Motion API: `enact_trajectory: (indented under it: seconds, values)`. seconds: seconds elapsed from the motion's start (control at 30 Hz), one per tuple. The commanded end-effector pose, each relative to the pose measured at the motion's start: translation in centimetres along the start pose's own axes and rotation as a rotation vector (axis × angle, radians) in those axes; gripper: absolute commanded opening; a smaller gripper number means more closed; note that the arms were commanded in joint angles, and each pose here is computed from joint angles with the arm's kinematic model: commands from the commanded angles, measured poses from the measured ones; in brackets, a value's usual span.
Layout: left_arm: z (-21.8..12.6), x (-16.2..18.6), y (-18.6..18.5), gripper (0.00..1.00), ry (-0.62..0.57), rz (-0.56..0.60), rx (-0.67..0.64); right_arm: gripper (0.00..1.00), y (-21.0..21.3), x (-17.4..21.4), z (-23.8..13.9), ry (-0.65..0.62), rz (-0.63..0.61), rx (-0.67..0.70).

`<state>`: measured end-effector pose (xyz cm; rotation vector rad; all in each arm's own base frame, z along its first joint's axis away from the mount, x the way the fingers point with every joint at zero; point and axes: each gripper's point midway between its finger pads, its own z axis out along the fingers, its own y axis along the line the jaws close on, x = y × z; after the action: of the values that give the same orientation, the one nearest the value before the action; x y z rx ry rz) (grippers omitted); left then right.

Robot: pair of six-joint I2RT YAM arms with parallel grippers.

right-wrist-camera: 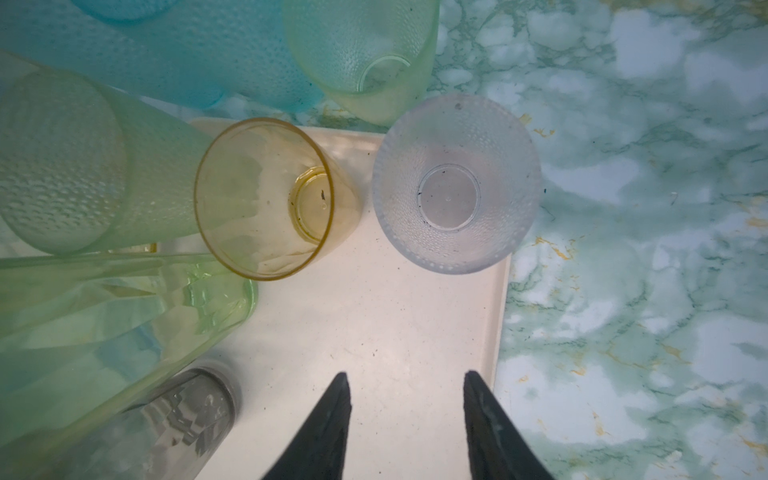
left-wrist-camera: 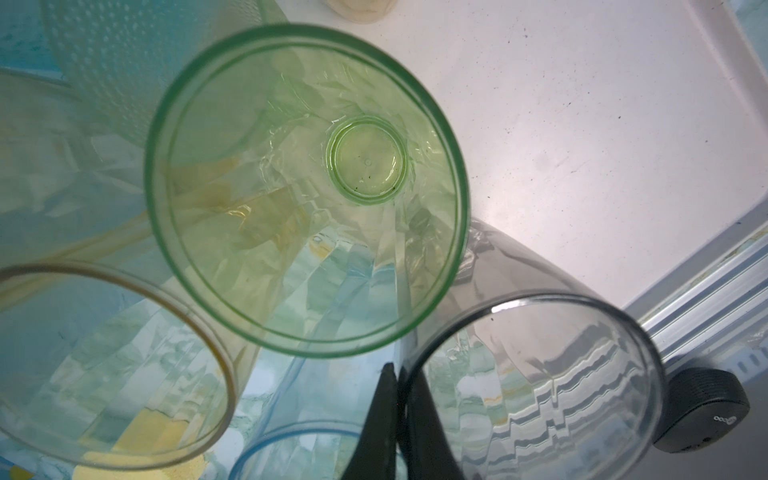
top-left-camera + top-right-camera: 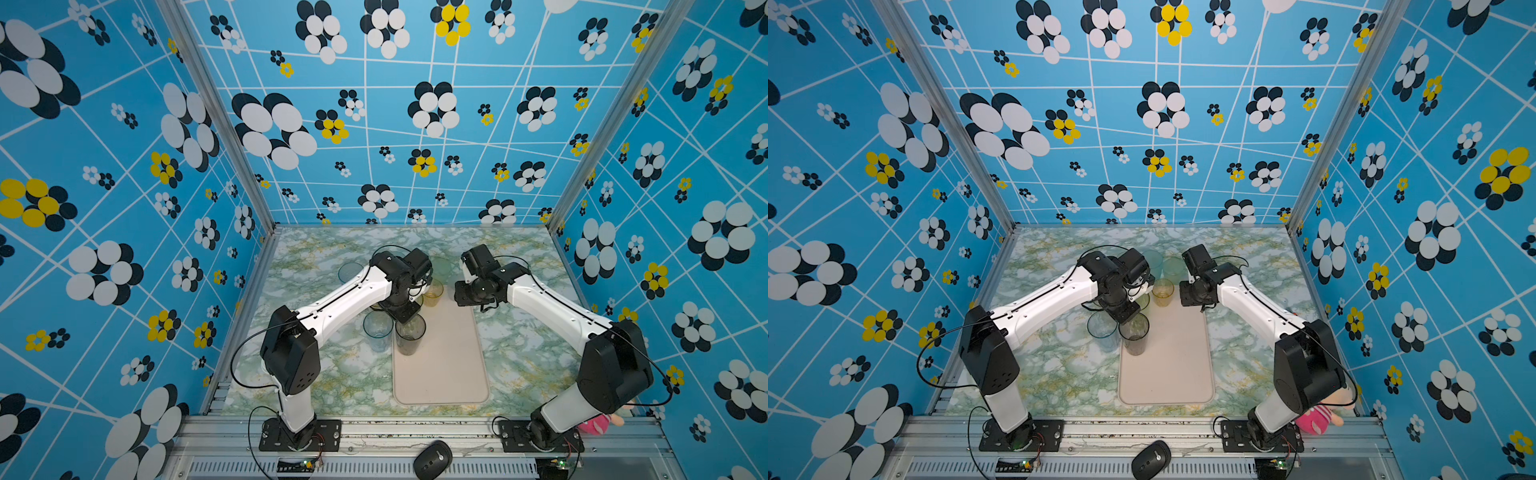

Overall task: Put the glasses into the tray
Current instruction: 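Lower the dark grey glass onto the tray beside the green glass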

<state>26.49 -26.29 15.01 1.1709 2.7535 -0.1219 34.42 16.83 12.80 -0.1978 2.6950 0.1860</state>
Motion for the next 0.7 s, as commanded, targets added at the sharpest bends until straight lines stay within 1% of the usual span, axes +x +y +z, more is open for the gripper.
enact_trajectory:
  seconds: [0.0,0.1,0.2,0.57,0.67]
  values:
    - [-0.59,-0.76,0.26,0.07,-0.021,0.008,0.005,0.47,0.13,-0.14,-0.15,0.007,-0.020,0.007]
    - [-0.67,-0.73,0.28,0.12,-0.023,0.006,0.005,0.47,0.18,-0.13,-0.17,0.007,-0.021,0.006]
    - [-0.69,-0.60,0.30,0.15,-0.021,0.005,0.004,0.47,0.18,-0.16,-0.21,0.006,-0.020,0.004]
    - [-0.88,-0.46,0.25,0.19,-0.023,0.005,0.002,0.47,0.18,-0.07,-0.36,0.006,-0.019,0.003]
    - [-0.85,-0.39,0.11,0.19,-0.021,0.005,0.010,0.47,0.13,-0.07,-0.43,0.005,-0.018,0.003]
